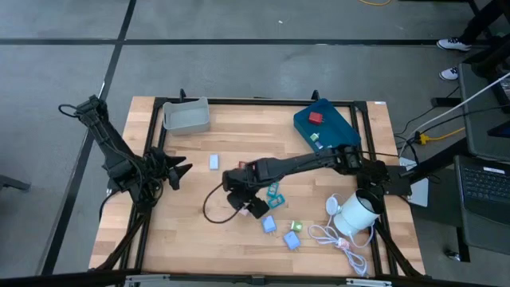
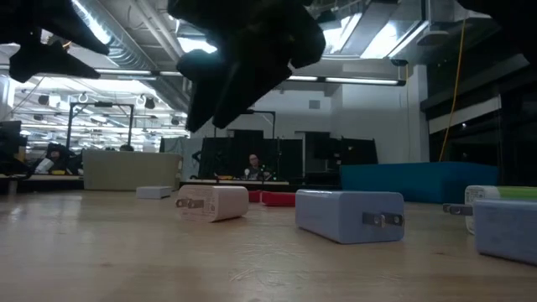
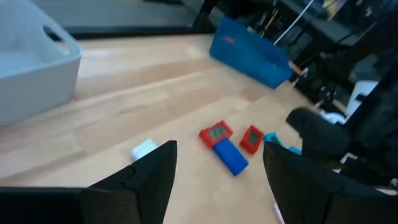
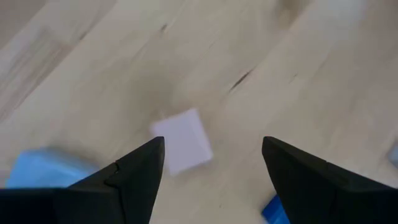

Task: Pick & Place Office items
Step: Put the pink charger adapter into the blue bin

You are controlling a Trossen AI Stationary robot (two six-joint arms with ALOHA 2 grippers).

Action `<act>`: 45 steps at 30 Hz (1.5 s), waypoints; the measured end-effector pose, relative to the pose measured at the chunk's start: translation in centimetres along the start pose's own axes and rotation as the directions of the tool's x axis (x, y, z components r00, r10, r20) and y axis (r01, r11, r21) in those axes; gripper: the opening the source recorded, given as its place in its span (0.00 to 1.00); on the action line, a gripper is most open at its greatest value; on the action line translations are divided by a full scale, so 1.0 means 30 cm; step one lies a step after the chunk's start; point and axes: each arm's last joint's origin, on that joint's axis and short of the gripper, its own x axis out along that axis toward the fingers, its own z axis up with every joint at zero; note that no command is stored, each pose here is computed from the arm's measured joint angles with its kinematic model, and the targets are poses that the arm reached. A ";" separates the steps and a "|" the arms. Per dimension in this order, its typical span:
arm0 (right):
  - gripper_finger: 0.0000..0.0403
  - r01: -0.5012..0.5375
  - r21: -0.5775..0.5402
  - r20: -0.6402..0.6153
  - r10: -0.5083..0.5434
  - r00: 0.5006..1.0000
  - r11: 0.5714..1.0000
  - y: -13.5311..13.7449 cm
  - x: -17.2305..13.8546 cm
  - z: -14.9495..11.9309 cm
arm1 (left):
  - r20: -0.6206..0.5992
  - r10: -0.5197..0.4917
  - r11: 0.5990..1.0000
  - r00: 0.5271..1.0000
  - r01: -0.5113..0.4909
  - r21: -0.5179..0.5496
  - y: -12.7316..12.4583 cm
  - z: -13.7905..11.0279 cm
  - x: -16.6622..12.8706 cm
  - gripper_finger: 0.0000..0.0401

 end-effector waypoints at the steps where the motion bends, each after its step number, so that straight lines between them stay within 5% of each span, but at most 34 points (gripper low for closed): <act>1: 0.69 -0.002 -0.003 0.000 0.002 1.000 1.000 0.008 0.003 0.004 | -0.014 0.006 1.000 1.000 -0.006 0.000 0.001 -0.001 0.001 0.59; 13: 0.69 -0.058 -0.049 -0.071 0.055 0.996 0.997 0.064 0.163 -0.004 | -0.078 0.020 1.000 0.997 -0.021 -0.014 0.001 -0.007 0.000 0.59; 30: 0.69 -0.061 -0.002 -0.062 0.060 0.996 0.998 -0.002 0.156 -0.039 | -0.100 0.026 1.000 0.995 -0.026 0.004 0.001 -0.009 0.000 0.59; 45: 0.67 -0.116 0.035 -0.093 0.118 0.989 0.993 0.030 0.215 -0.089 | -0.100 0.026 1.000 0.995 -0.026 0.005 0.001 -0.009 0.000 0.59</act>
